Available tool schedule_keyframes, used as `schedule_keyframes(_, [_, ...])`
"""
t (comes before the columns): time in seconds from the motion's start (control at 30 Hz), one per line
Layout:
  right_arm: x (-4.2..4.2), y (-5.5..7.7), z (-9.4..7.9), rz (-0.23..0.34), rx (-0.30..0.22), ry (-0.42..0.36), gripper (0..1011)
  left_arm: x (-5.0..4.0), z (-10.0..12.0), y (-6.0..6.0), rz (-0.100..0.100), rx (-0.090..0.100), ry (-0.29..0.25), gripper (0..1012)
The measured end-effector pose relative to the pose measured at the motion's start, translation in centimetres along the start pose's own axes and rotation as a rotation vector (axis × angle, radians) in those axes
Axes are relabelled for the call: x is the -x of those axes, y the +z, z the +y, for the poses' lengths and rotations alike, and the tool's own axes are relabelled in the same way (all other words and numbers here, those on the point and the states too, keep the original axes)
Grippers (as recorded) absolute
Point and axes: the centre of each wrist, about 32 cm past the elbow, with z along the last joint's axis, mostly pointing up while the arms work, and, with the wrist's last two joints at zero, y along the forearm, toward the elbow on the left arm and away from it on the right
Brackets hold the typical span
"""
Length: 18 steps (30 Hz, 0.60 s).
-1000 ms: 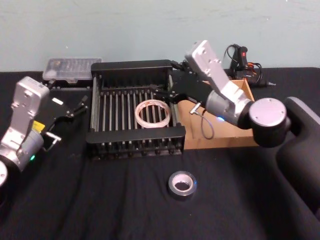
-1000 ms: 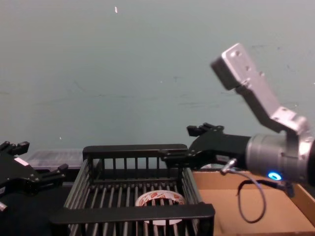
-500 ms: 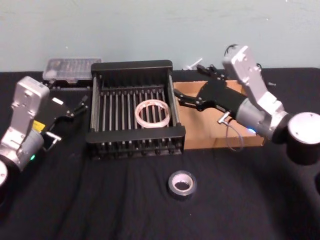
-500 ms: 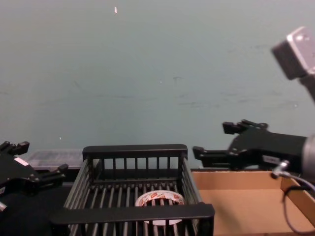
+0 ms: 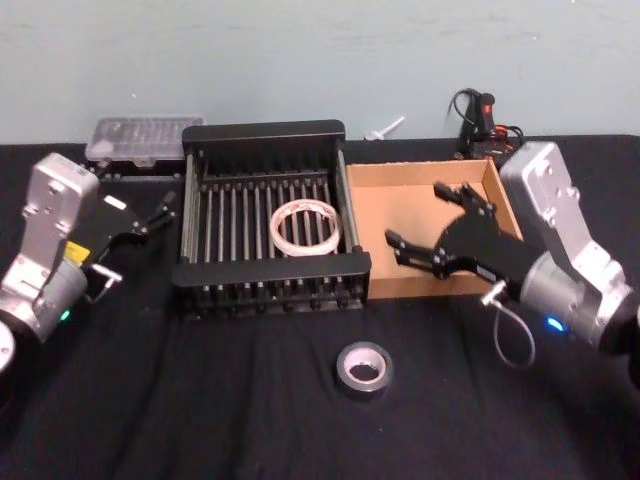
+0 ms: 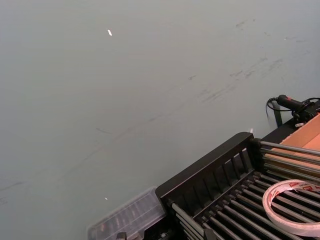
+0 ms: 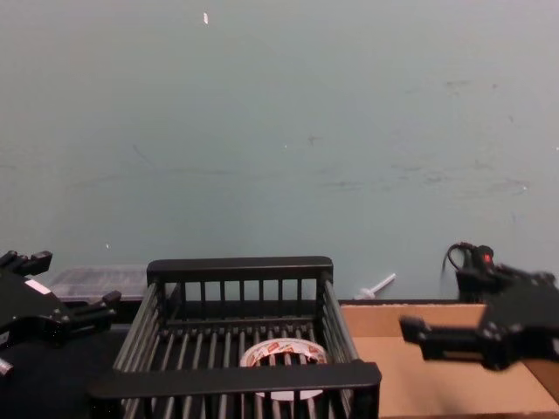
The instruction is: Pick up the white tape and place it into the black box , Pick up the silver tape and place it into the brown box.
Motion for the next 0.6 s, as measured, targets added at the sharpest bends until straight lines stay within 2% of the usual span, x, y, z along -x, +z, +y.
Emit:
schedule_keyframes(0.17, [1.26, -1.1, -1.6, 0.049, 0.056, 0.009, 1003, 0.00, 0.0, 0.0, 0.000, 0.000, 0.000, 1001])
schedule_keyframes(0.2, [1.26, -1.1, -1.6, 0.049, 0.056, 0.009, 1003, 0.00, 0.0, 0.0, 0.000, 0.000, 0.000, 1001])
schedule_keyframes(0.33, [2.35, -1.9, -2.2, 0.090, 0.105, 0.032, 1002, 0.00, 0.0, 0.0, 0.000, 0.000, 0.000, 1001])
schedule_keyframes(0.6, [3.63, -2.0, -2.5, 0.112, 0.164, 0.094, 1002, 0.00, 0.0, 0.0, 0.000, 0.000, 0.000, 1001])
